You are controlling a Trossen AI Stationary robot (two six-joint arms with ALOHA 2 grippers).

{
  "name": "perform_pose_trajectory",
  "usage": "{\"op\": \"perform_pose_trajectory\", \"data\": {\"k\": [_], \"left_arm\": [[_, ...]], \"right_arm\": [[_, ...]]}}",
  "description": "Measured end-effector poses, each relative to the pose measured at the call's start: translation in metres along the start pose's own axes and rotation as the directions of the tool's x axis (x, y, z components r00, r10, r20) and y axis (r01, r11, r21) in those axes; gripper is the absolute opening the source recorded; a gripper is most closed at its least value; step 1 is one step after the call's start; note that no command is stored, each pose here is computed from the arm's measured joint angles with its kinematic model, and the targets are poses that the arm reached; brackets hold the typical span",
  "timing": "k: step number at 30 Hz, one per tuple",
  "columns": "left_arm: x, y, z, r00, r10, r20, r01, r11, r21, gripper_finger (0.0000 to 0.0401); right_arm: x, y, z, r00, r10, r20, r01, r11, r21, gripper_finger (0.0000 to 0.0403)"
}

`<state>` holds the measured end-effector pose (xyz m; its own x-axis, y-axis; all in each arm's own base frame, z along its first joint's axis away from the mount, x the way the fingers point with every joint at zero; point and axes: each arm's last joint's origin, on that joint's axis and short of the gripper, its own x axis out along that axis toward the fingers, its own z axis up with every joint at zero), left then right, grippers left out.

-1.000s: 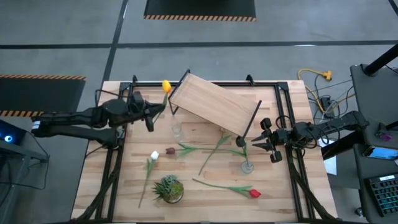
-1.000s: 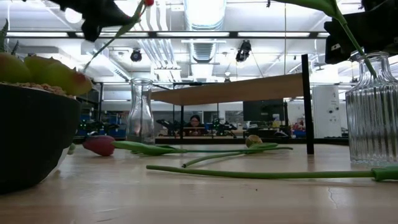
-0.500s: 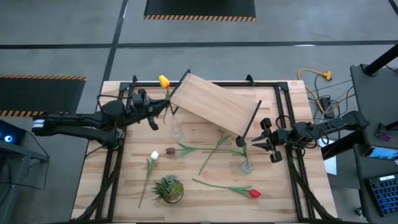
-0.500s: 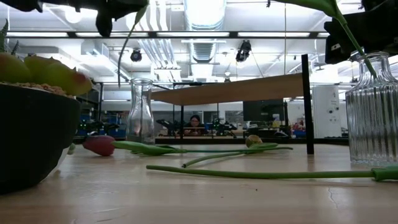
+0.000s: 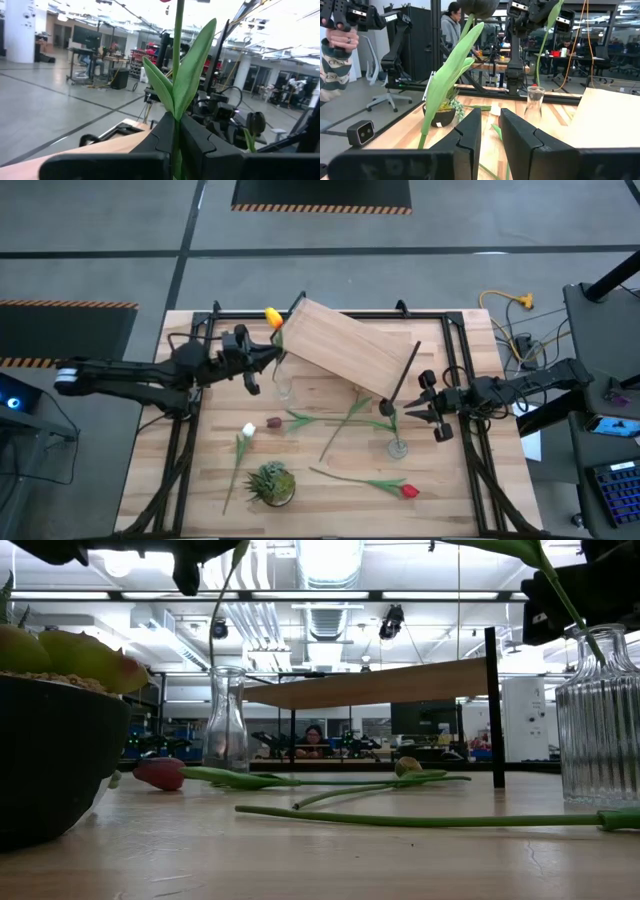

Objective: Pick and place flowers into a vace then onto a shelf
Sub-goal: Put the yellow tulip into the left transparent vase

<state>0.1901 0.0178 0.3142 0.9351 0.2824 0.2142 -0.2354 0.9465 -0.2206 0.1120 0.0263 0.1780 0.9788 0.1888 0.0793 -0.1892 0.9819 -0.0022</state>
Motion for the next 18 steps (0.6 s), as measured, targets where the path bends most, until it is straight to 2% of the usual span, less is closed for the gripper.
{"op": "perform_pose_trajectory", "data": {"k": [8, 16, 18], "left_arm": [[0.005, -0.002, 0.002, 1.000, -0.019, 0.020, 0.019, 1.000, -0.005, 0.0000], [0.004, -0.006, 0.027, 0.993, -0.033, 0.116, 0.033, 0.999, 0.002, 0.0000], [0.004, -0.006, 0.027, 0.993, -0.037, 0.112, 0.037, 0.999, 0.003, 0.0000]], "right_arm": [[0.000, 0.000, 0.000, 1.000, 0.000, 0.000, 0.000, 1.000, -0.015, 0.0063], [0.000, 0.000, 0.000, 1.000, -0.001, -0.001, 0.001, 1.000, -0.019, 0.0063], [0.000, 0.000, 0.000, 1.000, -0.002, -0.001, 0.001, 1.000, -0.019, 0.0063]]}}
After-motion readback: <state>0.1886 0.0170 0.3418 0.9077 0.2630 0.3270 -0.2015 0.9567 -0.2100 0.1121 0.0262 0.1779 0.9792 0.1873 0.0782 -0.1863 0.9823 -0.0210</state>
